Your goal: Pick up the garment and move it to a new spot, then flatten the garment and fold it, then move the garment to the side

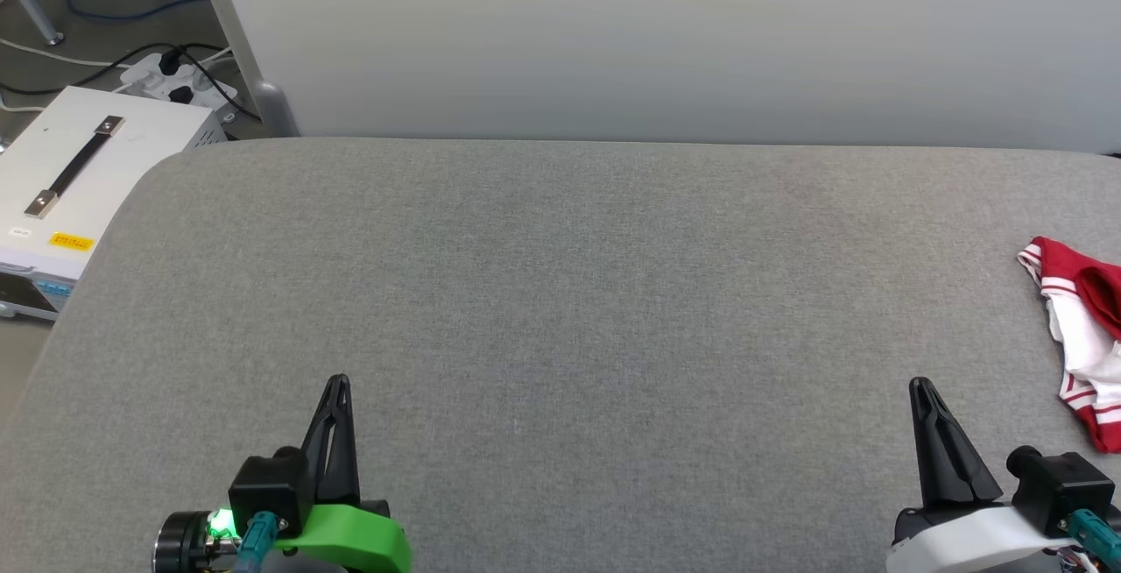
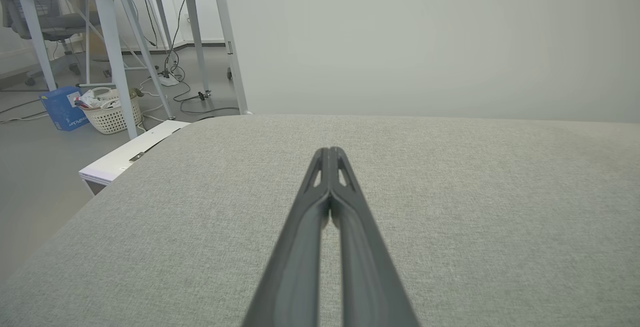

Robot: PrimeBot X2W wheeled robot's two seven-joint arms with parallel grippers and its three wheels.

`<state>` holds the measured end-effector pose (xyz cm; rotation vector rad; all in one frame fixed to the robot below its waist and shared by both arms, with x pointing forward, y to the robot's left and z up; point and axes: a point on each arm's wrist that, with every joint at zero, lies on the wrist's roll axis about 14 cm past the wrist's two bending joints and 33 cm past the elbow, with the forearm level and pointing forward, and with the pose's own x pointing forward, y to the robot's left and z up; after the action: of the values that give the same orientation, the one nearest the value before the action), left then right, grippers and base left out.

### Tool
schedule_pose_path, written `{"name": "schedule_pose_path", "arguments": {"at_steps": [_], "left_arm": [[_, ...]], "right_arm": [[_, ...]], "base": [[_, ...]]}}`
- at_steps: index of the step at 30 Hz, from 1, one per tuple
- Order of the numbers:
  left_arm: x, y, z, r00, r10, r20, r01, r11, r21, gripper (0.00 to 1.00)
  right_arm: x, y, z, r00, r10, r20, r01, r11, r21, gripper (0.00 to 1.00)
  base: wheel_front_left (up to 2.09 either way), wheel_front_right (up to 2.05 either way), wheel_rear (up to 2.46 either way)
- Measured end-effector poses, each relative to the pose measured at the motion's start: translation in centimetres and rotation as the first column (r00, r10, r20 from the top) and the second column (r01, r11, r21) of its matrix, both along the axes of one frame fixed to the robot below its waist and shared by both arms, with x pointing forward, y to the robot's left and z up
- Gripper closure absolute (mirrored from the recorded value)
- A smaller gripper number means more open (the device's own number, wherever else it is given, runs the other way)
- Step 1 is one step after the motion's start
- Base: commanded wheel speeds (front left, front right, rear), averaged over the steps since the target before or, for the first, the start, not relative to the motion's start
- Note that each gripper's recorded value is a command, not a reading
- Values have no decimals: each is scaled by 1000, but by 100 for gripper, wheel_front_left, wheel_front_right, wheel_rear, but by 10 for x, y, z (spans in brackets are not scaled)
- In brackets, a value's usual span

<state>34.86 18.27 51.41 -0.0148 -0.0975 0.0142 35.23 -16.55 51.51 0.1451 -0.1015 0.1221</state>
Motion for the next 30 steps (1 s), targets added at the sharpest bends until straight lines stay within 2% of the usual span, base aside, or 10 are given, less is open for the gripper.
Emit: {"name": "schedule_pose_path", "arguments": {"at_steps": [30], "left_arm": [[4, -1, -1, 999, -2, -41, 2, 1000, 13, 100]], "right_arm": [[2, 2, -3, 999, 6, -45, -8, 999, -53, 100]], "base": [[0, 0, 0]]}}
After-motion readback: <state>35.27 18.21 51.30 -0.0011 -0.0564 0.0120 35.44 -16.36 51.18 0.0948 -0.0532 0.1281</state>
